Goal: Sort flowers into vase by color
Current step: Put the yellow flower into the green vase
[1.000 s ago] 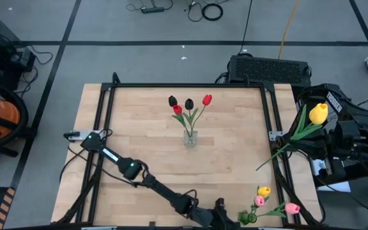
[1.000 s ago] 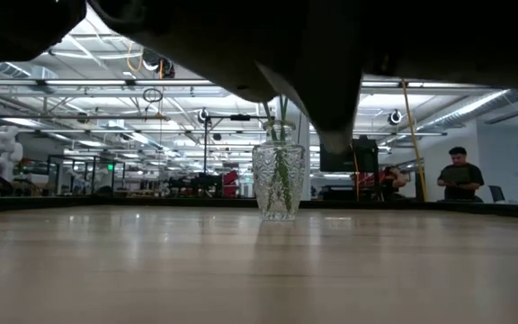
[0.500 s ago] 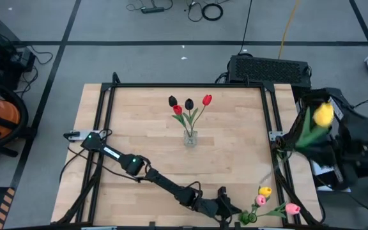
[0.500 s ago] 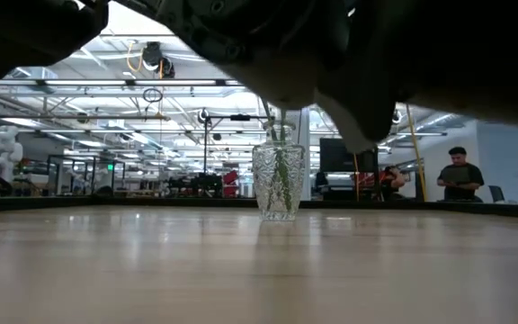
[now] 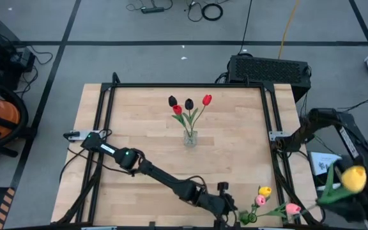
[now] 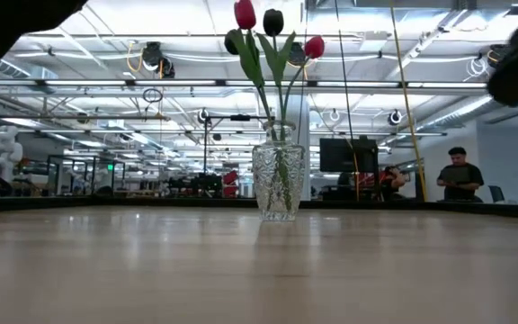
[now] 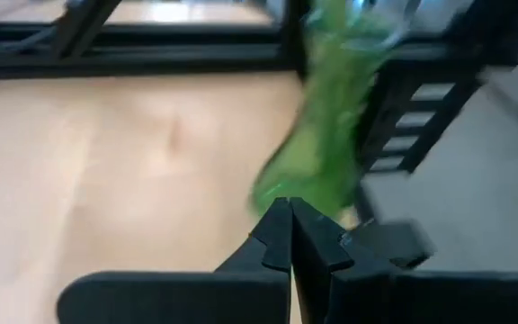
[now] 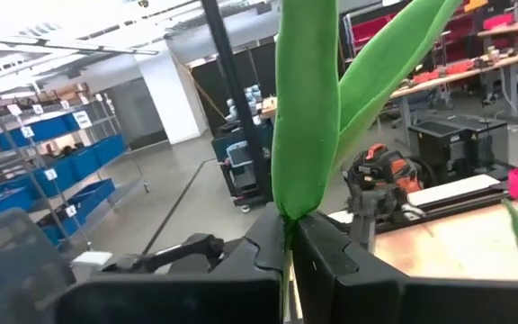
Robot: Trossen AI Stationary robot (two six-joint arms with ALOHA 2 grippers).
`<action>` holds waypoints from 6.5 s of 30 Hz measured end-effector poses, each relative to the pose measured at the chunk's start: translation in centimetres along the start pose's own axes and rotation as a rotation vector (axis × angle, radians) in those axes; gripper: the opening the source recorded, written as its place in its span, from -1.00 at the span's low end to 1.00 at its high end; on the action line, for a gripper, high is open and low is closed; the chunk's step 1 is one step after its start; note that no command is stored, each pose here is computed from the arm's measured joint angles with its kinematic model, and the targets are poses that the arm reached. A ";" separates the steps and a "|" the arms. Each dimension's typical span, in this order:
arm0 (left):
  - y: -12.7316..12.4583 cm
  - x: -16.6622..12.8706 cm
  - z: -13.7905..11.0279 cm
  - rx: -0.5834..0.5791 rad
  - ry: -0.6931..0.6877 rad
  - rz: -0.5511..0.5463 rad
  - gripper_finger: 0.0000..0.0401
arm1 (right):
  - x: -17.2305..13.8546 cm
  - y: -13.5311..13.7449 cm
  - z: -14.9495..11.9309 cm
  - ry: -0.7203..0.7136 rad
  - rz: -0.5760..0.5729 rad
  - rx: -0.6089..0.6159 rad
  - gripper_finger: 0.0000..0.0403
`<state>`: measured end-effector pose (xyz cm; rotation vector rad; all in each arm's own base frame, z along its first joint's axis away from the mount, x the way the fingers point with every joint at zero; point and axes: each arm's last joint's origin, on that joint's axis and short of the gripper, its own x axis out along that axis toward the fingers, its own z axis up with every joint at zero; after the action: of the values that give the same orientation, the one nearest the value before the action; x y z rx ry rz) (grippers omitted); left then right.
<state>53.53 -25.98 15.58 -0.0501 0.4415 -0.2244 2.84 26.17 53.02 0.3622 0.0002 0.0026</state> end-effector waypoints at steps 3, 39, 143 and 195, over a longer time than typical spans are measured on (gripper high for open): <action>0.6 -0.9 1.1 0.041 0.040 0.016 -1.00 | 0.0 1.6 -1.9 0.000 -0.001 -0.032 -1.00; 2.5 -6.8 6.9 0.146 0.179 -0.034 -1.00 | 0.7 -7.8 -6.6 0.125 0.018 -0.090 -1.00; 17.8 -44.7 -18.0 -0.165 -0.428 0.200 -0.85 | 2.1 -7.5 -4.5 0.060 -0.033 -0.111 -1.00; 17.8 -44.6 -18.0 -0.167 -0.421 0.205 -0.84 | 3.7 -3.9 -5.4 0.188 0.170 -0.255 -1.00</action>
<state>10.15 1.47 16.21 -0.2109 0.0427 0.0282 6.59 24.46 46.61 0.1048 0.1541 0.2031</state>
